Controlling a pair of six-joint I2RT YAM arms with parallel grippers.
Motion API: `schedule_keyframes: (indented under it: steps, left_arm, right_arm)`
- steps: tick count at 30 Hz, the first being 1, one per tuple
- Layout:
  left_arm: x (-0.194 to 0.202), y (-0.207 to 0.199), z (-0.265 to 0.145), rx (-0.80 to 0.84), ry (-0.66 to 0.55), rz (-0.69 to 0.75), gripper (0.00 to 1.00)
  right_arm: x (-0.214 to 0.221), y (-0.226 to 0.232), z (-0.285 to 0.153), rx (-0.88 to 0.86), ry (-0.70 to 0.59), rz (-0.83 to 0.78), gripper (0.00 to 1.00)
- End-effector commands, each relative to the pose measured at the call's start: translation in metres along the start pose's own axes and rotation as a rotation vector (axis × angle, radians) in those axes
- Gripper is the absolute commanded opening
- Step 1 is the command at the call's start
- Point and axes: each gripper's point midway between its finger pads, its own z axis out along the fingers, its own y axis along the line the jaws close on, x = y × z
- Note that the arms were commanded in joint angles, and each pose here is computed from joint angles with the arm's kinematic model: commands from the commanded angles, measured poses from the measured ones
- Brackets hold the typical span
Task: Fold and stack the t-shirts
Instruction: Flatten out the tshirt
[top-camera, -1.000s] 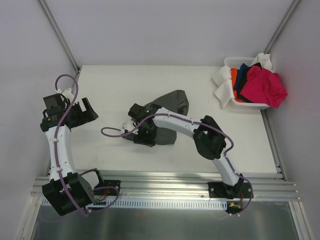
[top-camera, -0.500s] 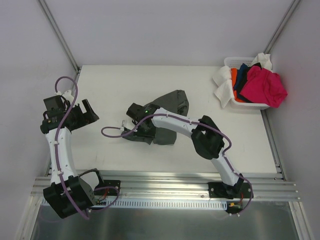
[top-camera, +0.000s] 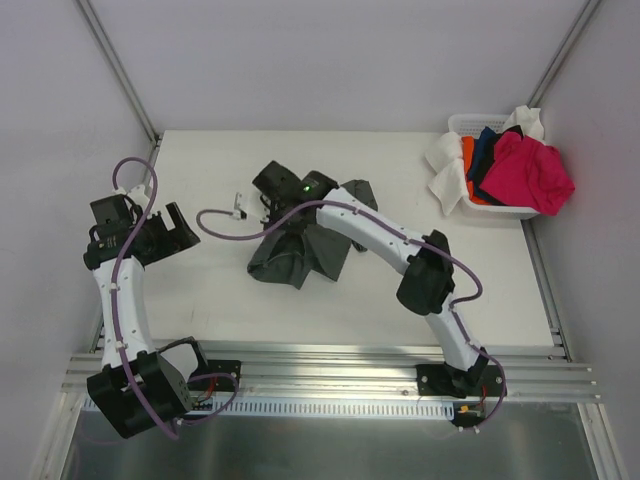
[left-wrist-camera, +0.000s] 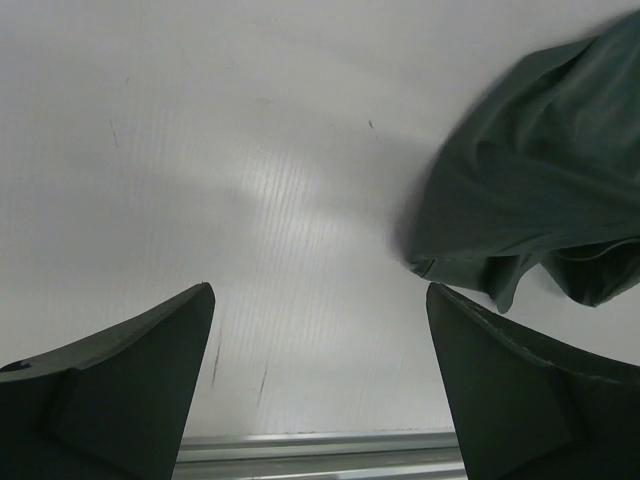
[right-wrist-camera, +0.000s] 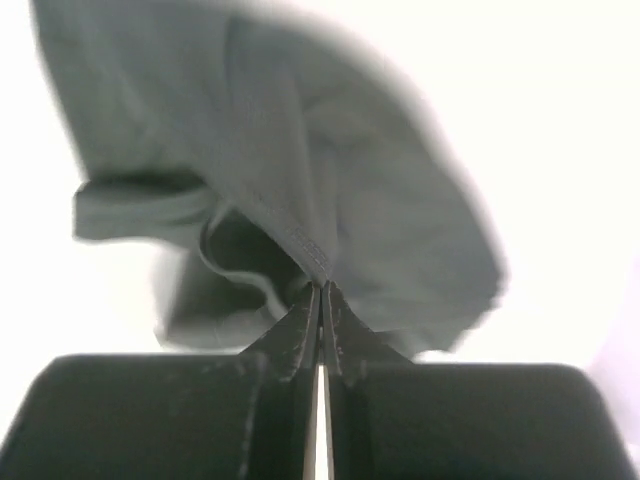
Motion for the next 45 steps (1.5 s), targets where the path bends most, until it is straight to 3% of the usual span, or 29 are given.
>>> schedule_keyframes:
  steps: [1,6,9,12,14,16,18,20,21,24,26,27,28,31,35,38,45]
  left_arm:
    - [-0.005,0.002,0.006,0.008,-0.027,-0.008,0.88]
    - [-0.012,0.000,0.010,0.021,-0.038,-0.030,0.88]
    - [-0.015,0.000,0.014,0.025,-0.035,-0.024,0.88]
    - [-0.019,0.001,0.015,0.022,-0.035,-0.015,0.88]
    - [-0.019,0.002,0.017,0.024,-0.031,-0.018,0.88]
    - [-0.019,0.002,0.019,0.025,-0.030,-0.026,0.88]
    - [-0.019,0.002,0.022,0.031,-0.021,-0.029,0.88]
    - [-0.018,0.002,0.022,0.034,-0.018,-0.035,0.88]
    - [-0.018,0.002,0.023,0.034,-0.015,-0.035,0.88]
    - [-0.018,0.003,0.023,0.028,-0.020,-0.033,0.88]
    - [-0.017,0.004,0.024,0.027,-0.017,-0.036,0.88]
    - [-0.017,0.003,0.024,0.028,-0.016,-0.036,0.88]
    - [-0.017,0.003,0.024,0.029,-0.015,-0.040,0.89]
    - [-0.018,0.003,0.025,0.031,-0.014,-0.042,0.88]
    - [-0.015,0.005,0.026,0.024,-0.008,-0.043,0.88]
    - [-0.014,0.006,0.026,0.019,-0.007,-0.044,0.88]
    - [-0.015,0.009,0.020,-0.009,-0.033,-0.015,0.89]
  right_arm:
    - [-0.041,-0.060,-0.129,0.216,-0.241,-0.005,0.01]
    - [-0.066,-0.095,-0.211,0.412,-0.443,0.012,0.01]
    - [-0.056,-0.116,-0.247,0.509,-0.492,0.072,0.01]
    - [-0.016,-0.143,-0.269,0.593,-0.464,0.168,0.01]
    - [0.033,-0.167,-0.267,0.638,-0.377,0.257,0.01]
    - [0.100,-0.173,-0.239,0.622,-0.177,0.306,0.01]
    - [0.170,-0.153,-0.196,0.497,0.030,0.371,0.01]
    - [0.206,-0.131,-0.181,0.414,0.077,0.463,0.01]
    - [0.241,-0.108,-0.155,0.333,0.171,0.499,0.01]
    - [0.283,-0.080,-0.127,0.267,0.276,0.542,0.01]
    - [0.312,-0.040,-0.098,0.118,0.444,0.519,0.26]
    - [0.316,-0.034,-0.094,0.099,0.465,0.514,0.39]
    - [0.317,-0.028,-0.091,0.090,0.466,0.514,0.59]
    - [0.278,-0.039,-0.102,0.085,0.317,0.524,0.65]
    - [0.197,-0.036,-0.108,-0.021,0.062,0.410,0.63]
    - [0.148,-0.011,-0.099,-0.166,-0.060,0.278,0.61]
    - [0.083,0.058,-0.057,-0.495,-0.100,0.074,0.57]
